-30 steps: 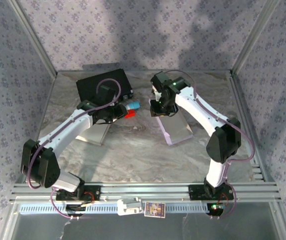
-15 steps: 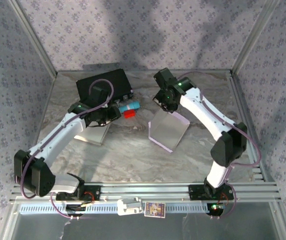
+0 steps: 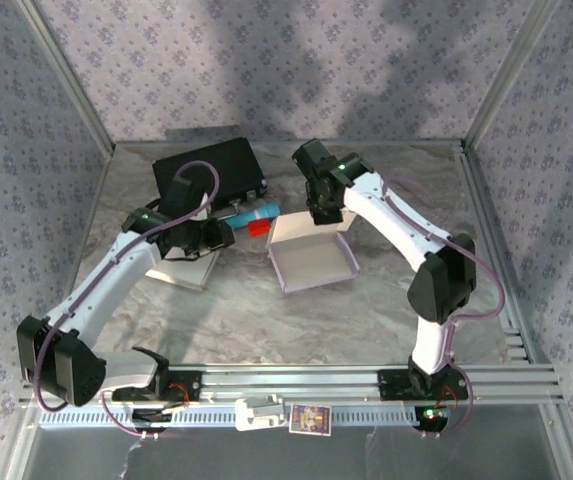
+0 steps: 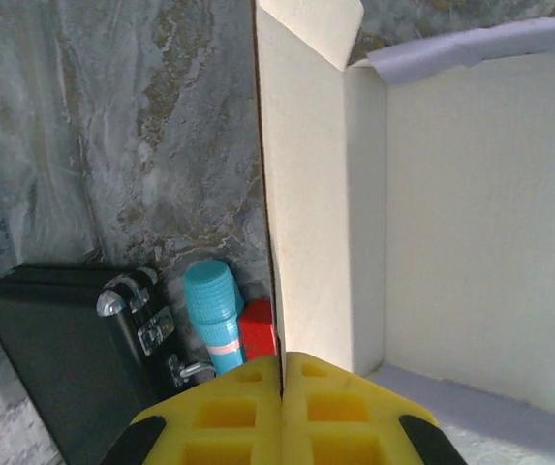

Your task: Fold the paper box

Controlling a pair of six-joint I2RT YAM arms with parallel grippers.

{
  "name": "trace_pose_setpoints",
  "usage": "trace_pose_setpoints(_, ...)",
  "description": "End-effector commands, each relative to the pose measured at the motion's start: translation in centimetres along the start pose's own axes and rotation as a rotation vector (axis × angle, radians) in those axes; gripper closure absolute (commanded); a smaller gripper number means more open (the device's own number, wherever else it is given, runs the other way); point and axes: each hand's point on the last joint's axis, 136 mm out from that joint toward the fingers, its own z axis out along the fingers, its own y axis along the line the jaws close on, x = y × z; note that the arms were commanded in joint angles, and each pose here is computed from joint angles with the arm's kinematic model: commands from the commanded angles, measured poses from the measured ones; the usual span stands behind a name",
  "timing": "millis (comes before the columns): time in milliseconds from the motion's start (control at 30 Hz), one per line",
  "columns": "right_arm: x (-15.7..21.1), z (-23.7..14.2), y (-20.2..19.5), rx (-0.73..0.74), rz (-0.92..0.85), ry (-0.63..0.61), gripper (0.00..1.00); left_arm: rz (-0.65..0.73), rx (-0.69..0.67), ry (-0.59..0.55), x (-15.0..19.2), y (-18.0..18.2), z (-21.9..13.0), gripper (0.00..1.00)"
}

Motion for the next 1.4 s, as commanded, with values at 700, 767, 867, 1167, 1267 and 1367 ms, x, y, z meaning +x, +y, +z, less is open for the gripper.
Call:
trace_pose_setpoints(700, -7.9, -10.0, 2.2, -0.433, -1.349, -0.047, 0.47, 0.551, 0.142, -0.007, -0.9, -5.6, 3.2, 0.52)
trace_pose_setpoints(767, -9.4, -8.3, -0.4, -0.421, -1.462, 0.021, 0.48, 0.558, 0.11, 0.0, -1.3, -5.2, 4.0, 0.51)
trace_pose_setpoints(867, -11.0, -5.0, -3.6, -0.381, -1.536, 0.083, 0.49, 0.557, 0.133, 0.014, -1.8, -6.2, 5.2, 0.5)
trace_pose_setpoints(1167, -10.7, 0.1, -2.4, -0.405, -1.708, 0.095, 0.47, 0.572, 0.07, 0.033, -3.2, -6.3, 8.1, 0.5)
trace_pose_setpoints(1267, -10.4, 1.8, -2.0, -0.416, -1.717, 0.133, 0.47, 0.572, 0.058, 0.034, -3.6, -6.4, 8.5, 0.5)
trace_pose_setpoints(1367, -10.2, 3.1, -1.3, -0.41, -1.742, 0.131, 0.48, 0.569, 0.048, 0.024, -4.3, -6.5, 8.9, 0.5)
